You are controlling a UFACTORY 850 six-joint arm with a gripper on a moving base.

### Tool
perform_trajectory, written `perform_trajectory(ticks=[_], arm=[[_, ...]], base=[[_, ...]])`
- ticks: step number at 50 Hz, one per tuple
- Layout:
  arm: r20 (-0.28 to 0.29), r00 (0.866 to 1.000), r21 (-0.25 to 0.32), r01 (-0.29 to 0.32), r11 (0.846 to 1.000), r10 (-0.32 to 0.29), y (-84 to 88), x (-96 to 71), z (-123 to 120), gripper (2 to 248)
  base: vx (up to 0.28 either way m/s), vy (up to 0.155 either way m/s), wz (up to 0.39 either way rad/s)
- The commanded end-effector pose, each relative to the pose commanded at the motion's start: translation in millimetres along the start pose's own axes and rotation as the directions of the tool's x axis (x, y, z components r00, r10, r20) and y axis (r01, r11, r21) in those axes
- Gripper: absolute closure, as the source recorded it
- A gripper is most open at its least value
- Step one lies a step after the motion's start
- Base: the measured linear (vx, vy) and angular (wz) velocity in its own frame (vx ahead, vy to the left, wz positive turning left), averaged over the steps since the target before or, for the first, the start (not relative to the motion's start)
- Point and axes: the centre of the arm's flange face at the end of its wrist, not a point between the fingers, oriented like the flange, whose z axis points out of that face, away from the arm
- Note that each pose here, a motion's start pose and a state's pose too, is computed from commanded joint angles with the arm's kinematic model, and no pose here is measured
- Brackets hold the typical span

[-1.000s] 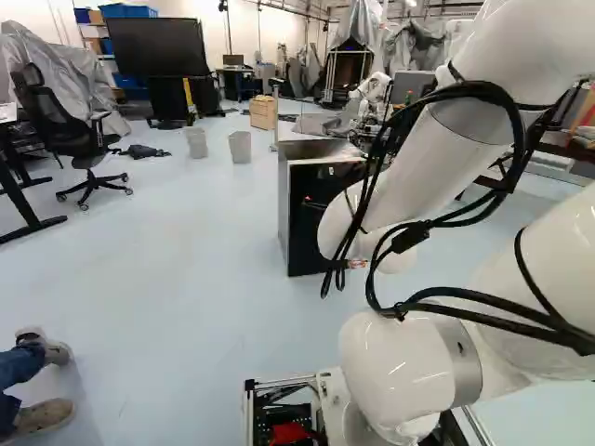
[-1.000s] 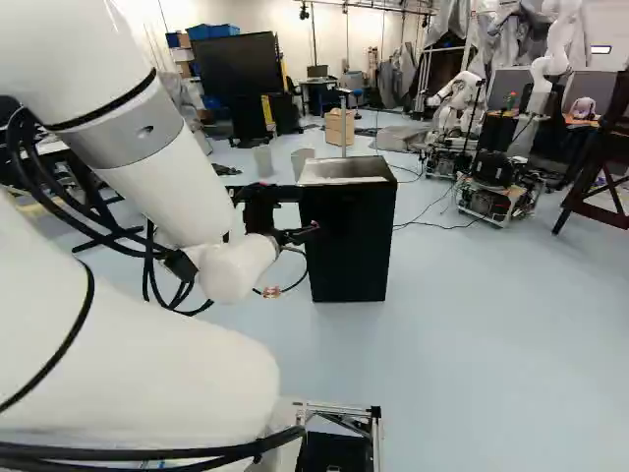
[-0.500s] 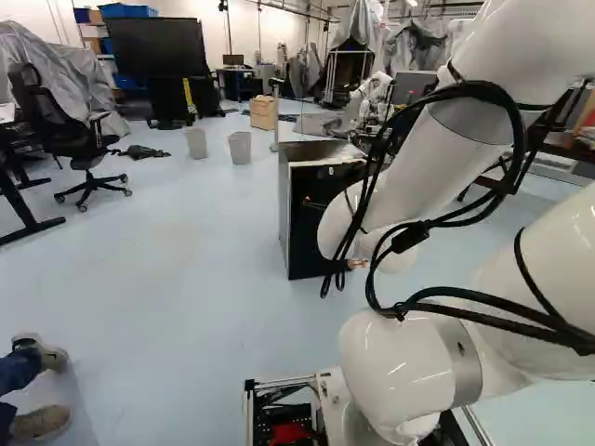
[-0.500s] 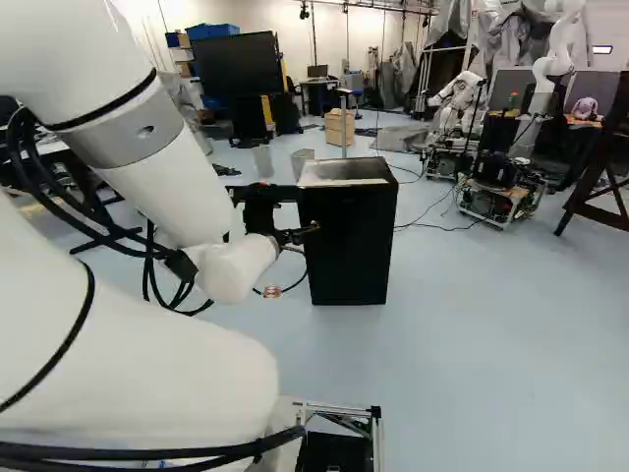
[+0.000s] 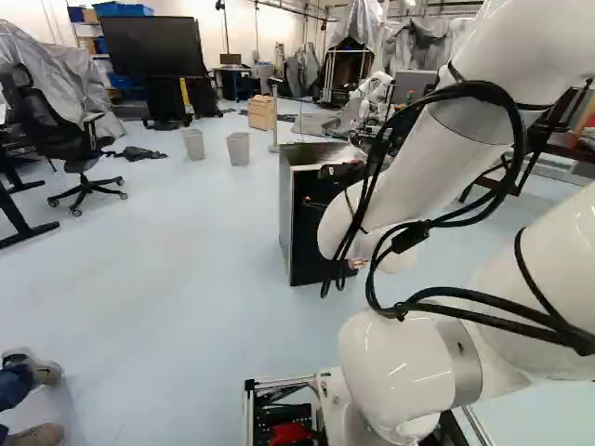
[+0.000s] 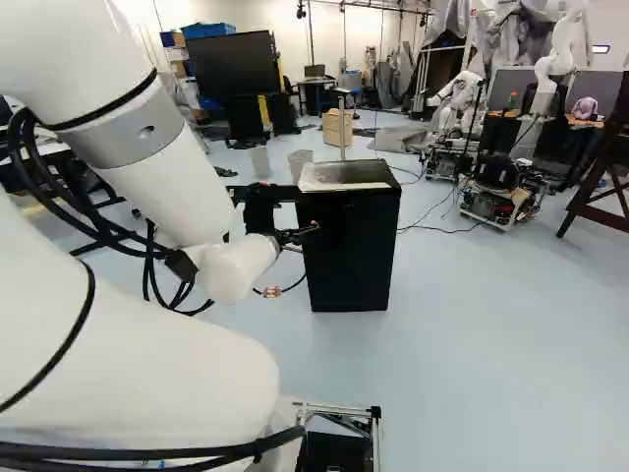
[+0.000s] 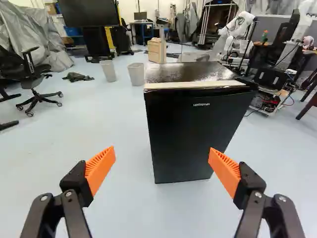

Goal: Grab a drink from the fridge

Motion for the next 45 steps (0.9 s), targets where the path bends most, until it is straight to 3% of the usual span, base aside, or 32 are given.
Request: perform_trajectory(ticks=[45], arm=[[0.0, 1.0, 0.0, 0.0, 1.0, 0.0, 0.0, 0.0, 0.0, 3]], base=[[0.066, 0.063, -0.017]])
